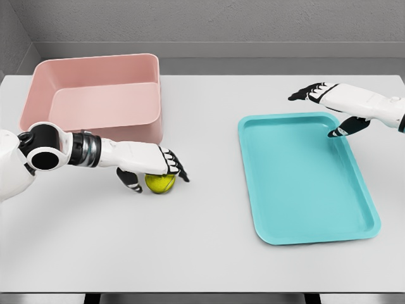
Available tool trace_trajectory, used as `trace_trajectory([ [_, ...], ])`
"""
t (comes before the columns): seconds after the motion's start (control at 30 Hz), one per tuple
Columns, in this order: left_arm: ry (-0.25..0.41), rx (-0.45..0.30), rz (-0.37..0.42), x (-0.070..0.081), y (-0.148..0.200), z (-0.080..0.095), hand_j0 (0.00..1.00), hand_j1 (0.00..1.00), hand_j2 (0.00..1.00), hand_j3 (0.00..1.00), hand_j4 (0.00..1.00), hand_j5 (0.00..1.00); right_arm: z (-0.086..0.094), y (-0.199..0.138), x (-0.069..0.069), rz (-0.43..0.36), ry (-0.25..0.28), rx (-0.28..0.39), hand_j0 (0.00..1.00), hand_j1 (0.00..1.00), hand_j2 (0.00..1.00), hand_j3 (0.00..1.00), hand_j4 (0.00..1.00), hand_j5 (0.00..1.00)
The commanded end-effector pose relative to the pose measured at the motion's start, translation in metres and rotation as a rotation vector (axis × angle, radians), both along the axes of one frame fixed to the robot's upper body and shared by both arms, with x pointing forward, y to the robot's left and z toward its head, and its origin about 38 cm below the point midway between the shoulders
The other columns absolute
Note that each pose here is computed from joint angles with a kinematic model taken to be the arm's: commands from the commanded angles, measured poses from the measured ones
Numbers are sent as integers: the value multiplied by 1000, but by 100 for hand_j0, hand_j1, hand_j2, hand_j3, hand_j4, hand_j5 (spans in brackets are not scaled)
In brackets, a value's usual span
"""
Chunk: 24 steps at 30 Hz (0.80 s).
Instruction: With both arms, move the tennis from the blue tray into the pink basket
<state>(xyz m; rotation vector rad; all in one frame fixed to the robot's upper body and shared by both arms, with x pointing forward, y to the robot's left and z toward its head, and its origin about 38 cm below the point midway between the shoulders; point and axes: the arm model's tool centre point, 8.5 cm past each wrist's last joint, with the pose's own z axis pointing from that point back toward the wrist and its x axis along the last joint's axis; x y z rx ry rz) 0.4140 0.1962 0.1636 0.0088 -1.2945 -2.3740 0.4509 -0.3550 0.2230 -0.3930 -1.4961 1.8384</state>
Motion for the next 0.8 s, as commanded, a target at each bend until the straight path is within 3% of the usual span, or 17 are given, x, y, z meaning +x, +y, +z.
trace_trajectory([
  [0.0,3,-6,2,0,0,1,66,66,66,66,66,66,1,0,0,-3,0,6,100,100,100,100,100,100],
  [0.13,5,-8,2,0,0,1,46,46,46,46,46,46,1,0,0,-3,0,6,100,100,100,100,100,100],
  [0.43,8,-14,-6,-4,1,1,44,44,44,44,44,44,1,-1,0,-5,1,5,100,100,100,100,100,100],
  [0.57,-15,-41,-36,-15,3,22,43,43,43,43,43,43,1,-2,0,-5,0,5,100,100,100,100,100,100],
  [0.77,-60,-67,5,-4,21,52,43,43,43,43,43,43,2,-2,0,-7,-1,5,100,100,100,100,100,100],
])
